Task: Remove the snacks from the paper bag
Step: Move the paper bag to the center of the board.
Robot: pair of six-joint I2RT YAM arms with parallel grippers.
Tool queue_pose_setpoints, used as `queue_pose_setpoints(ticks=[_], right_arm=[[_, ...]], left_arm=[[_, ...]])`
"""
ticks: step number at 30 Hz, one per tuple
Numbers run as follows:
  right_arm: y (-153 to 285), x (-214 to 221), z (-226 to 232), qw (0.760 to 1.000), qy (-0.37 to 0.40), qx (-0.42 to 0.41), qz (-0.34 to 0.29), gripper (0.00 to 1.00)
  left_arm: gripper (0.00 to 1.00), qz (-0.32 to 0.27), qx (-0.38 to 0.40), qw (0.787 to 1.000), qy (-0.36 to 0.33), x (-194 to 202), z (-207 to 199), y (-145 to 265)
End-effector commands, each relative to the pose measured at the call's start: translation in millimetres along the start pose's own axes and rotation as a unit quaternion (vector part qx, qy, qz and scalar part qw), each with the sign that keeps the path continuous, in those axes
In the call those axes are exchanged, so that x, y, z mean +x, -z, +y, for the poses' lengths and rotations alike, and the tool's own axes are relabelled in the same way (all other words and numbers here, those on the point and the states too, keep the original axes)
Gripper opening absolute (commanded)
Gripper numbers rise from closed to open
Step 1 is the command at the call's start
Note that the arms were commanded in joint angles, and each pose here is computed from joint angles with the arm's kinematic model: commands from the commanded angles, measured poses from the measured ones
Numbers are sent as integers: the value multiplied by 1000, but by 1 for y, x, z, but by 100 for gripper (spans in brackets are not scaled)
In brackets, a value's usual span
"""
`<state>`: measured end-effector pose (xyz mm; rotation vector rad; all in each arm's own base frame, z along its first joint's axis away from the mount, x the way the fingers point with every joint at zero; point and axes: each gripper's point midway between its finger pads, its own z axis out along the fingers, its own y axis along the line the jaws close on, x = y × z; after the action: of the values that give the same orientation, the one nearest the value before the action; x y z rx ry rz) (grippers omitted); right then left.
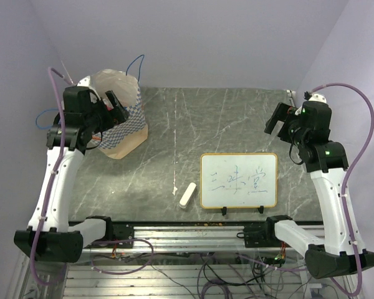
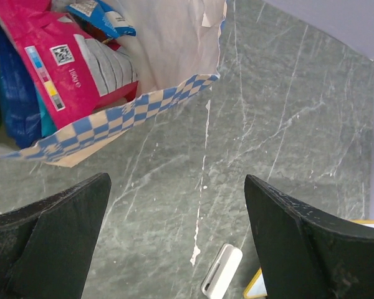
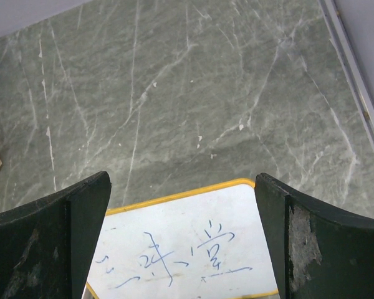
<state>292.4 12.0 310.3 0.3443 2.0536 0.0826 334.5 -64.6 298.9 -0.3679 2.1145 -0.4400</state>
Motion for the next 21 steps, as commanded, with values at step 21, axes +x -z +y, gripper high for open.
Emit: queue_pose_setpoints(ticks=[21], right_arm=[[-29,-13,23,998,24,-51,-26,100]], left_arm=[[96,-144,-14,983,-114,-126,-67,-146]])
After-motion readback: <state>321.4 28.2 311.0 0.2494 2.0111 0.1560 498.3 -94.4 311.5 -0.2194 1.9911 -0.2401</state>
